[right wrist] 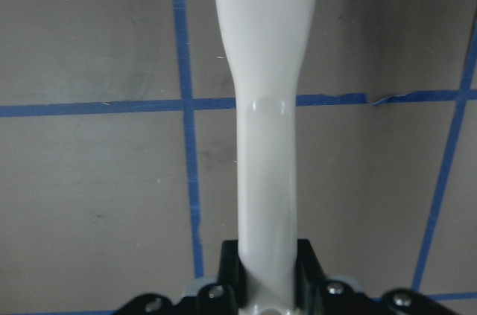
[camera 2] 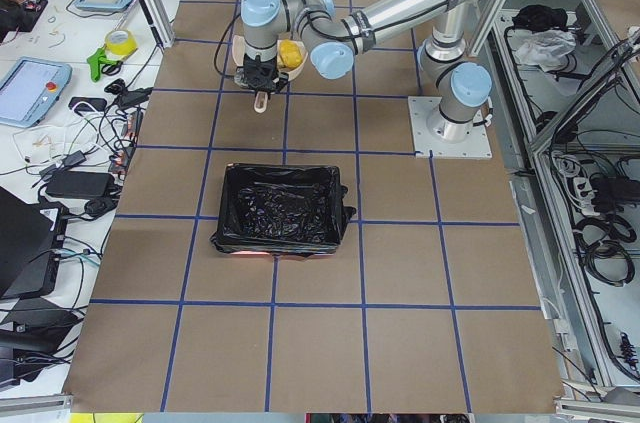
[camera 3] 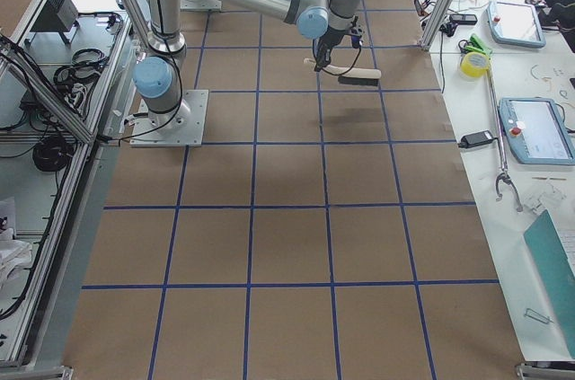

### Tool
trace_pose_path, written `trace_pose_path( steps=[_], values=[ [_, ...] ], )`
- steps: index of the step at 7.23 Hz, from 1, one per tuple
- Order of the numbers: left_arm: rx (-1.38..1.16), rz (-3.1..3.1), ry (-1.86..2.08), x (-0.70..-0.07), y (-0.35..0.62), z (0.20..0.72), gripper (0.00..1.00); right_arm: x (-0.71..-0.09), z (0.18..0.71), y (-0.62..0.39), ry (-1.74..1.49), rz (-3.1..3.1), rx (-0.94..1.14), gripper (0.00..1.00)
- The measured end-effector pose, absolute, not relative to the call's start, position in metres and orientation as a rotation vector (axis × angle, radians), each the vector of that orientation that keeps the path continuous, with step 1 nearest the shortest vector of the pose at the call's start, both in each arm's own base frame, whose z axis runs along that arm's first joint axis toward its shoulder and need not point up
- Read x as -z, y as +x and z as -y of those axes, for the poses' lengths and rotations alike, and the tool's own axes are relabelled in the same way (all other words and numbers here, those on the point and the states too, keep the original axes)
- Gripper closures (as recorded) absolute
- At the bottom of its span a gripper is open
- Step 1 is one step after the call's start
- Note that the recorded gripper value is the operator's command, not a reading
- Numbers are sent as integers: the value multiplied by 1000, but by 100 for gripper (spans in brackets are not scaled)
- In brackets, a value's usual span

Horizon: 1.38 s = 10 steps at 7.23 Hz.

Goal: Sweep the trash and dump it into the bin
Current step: 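Tip the dustpan over the black bin with the left gripper while the right withdraws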

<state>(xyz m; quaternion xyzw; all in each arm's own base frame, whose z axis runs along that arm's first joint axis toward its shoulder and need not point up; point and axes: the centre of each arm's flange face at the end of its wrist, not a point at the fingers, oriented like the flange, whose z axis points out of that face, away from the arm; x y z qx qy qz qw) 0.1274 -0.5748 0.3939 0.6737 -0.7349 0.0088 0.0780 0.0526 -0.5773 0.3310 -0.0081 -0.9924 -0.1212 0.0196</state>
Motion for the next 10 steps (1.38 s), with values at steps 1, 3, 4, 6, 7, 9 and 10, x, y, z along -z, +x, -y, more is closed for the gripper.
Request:
trace_pose_path(
  steps=[1,3,4,6,7,9,10],
  values=[
    [-48,2232,1990,-398,173,565,100,-323,582,21,-3,3064,394,100],
    [-128,2356,1935,-410,263,544,100,-302,593,-27,48,3060,399,100],
    [-155,2402,1908,-414,299,536,100,-293,597,-44,49,3054,393,100],
    [-195,2474,1848,-416,352,528,100,-276,602,-71,54,3044,394,100],
    [-221,2513,1814,-418,372,532,100,-269,601,-79,62,3044,396,100],
    [-298,2607,1721,-413,407,543,100,-253,595,-83,66,3043,375,100],
    [-375,2656,1668,-406,422,552,100,-249,592,-83,70,3041,357,100]
  ],
)
